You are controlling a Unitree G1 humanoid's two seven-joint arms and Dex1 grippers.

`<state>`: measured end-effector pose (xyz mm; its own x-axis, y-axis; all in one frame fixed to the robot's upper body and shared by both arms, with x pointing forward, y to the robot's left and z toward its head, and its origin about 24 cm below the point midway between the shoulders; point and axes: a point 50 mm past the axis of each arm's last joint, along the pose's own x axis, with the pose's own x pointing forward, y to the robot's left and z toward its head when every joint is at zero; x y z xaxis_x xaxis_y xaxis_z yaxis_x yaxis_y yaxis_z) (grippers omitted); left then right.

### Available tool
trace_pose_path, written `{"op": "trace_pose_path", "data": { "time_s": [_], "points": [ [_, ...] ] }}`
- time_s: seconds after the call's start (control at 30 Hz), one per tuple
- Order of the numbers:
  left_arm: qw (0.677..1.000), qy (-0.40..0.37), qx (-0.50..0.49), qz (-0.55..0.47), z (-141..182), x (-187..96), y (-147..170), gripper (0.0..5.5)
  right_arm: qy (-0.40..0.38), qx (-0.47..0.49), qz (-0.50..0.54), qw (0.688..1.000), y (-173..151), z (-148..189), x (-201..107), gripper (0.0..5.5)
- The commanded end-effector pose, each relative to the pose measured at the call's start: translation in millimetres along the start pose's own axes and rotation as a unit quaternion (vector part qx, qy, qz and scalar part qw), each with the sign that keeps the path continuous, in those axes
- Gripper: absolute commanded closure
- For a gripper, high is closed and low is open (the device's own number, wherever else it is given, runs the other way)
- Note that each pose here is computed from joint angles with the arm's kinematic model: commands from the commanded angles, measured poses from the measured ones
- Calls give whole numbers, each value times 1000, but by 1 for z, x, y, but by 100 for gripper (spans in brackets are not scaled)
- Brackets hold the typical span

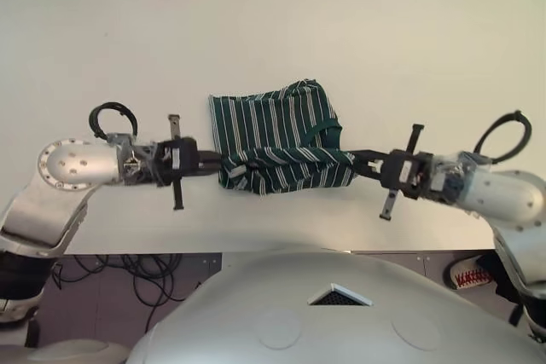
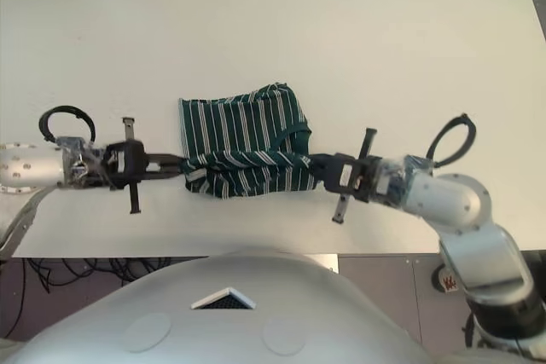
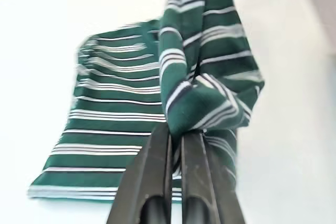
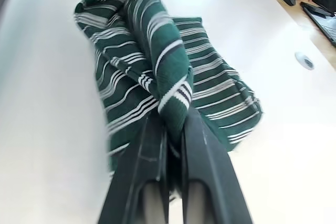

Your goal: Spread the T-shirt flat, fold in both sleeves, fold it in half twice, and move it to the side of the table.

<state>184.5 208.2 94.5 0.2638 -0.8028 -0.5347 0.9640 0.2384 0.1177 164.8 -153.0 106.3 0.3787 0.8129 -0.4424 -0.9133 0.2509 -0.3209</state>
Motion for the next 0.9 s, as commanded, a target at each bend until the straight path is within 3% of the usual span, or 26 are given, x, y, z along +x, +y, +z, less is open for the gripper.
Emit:
{"op": "trace_pose_path", "data": {
  "time_s": [0.03, 0.23, 0.3, 0.33, 0.53, 0.73, 0.9],
  "points": [
    [997, 1, -49, 67, -2, 0, 23, 550, -2, -7, -11, 1000, -26, -2, 16, 546],
    [987, 23, -93, 127, -12, 15, 47, 550, -18, 30, -35, 999, -63, -4, 51, 546],
    [984, 34, -111, 138, -17, 19, 51, 550, -18, 43, -39, 998, -68, -8, 62, 492],
    [982, 37, -115, 142, -19, 20, 53, 517, -19, 49, -39, 998, -68, -9, 65, 473],
    [969, 37, -154, 192, -28, 33, 65, 446, 8, 90, -90, 992, -77, -29, 88, 382],
    [925, -69, -246, 282, -20, 46, 99, 446, 82, 121, -165, 975, -82, -62, 87, 375],
    [878, -88, -311, 354, -33, 36, 119, 446, 99, 162, -211, 959, -86, -76, 82, 375]
  ]
}}
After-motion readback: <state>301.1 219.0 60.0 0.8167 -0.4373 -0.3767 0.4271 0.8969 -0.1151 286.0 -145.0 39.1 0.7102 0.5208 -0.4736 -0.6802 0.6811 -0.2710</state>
